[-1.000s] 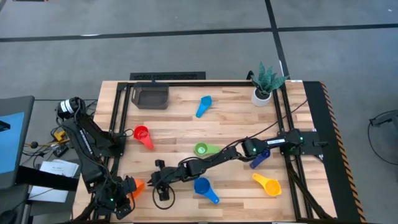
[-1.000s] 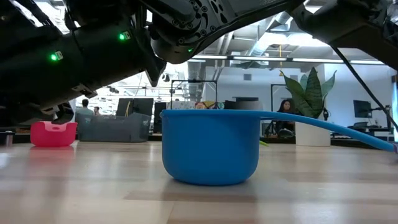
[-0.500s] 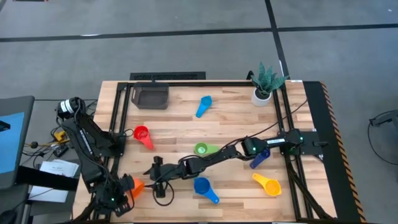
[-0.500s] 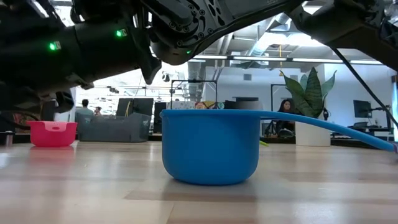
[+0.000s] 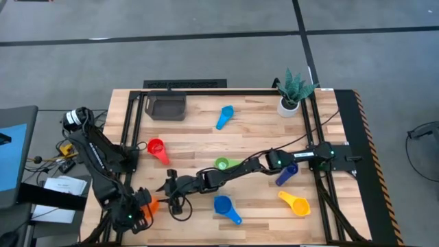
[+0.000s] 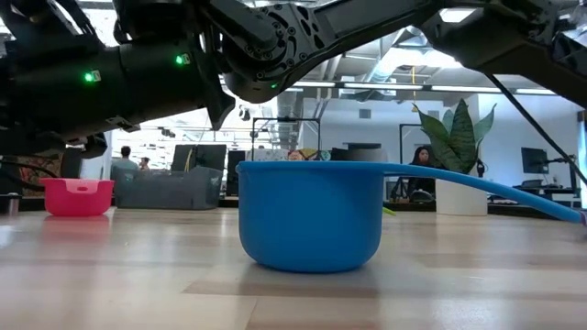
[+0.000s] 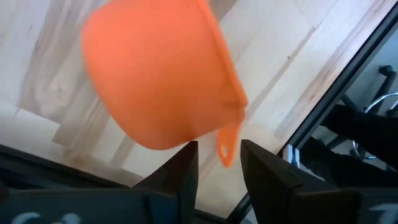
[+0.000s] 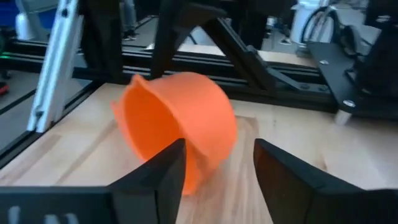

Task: Nest measuring cups in basket
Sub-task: Move the orange measuring cup to the center of the table

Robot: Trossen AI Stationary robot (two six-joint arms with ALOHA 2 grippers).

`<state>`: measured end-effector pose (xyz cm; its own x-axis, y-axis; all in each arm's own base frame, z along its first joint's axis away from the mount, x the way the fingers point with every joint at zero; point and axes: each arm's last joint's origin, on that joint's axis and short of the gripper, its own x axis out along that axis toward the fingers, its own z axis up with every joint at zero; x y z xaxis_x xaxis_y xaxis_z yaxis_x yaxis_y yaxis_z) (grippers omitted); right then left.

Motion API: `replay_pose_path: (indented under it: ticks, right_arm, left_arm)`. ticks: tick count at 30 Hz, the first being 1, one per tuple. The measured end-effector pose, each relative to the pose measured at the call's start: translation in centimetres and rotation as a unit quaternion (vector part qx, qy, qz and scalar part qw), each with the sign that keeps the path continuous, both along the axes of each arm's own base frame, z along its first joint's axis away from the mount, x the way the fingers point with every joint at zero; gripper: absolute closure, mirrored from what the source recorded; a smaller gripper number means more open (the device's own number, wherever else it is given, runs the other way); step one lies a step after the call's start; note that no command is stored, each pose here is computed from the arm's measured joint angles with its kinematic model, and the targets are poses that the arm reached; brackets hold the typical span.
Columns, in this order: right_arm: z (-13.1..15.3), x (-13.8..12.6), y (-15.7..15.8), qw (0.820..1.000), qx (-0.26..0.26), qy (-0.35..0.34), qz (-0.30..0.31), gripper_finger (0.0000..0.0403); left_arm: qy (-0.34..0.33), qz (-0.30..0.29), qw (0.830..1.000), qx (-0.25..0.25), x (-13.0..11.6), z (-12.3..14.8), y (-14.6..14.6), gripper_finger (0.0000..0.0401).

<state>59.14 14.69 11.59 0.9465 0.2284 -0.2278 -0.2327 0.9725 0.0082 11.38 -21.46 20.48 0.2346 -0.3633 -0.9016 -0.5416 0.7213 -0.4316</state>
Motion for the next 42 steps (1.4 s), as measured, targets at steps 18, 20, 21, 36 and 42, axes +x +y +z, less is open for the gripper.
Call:
replay_pose_path:
  ticks: [18, 20, 21, 36, 42]
  right_arm:
    - [-0.6, -0.1, 0.0, 0.999, -0.023, 0.024, 0.029, 0.0285]
    - [-0.7, -0.2, -0.1, 0.999, -0.022, 0.028, 0.029, 0.0309]
    - [-0.7, -0.2, -0.1, 0.999, -0.022, 0.029, 0.029, 0.0321]
    - [-1.3, -0.5, 0.5, 0.997, -0.020, 0.065, 0.034, 0.0397]
    - [-0.8, -0.8, 0.8, 0.995, -0.005, 0.092, 0.032, 0.0398]
  left_arm:
    - [-0.010, 0.005, 1.000, -0.015, 0.8, 0.2, 0.1, 0.0293]
    - [-0.009, 0.006, 1.000, -0.016, 0.8, 0.2, 0.1, 0.0293]
    - [-0.009, 0.008, 1.000, -0.017, 0.8, 0.2, 0.1, 0.0293]
    - [0.005, 0.000, 1.000, -0.014, 0.8, 2.7, -0.4, 0.0294]
    - [-0.007, 0.004, 0.999, 0.041, 0.8, 5.9, 0.1, 0.0310]
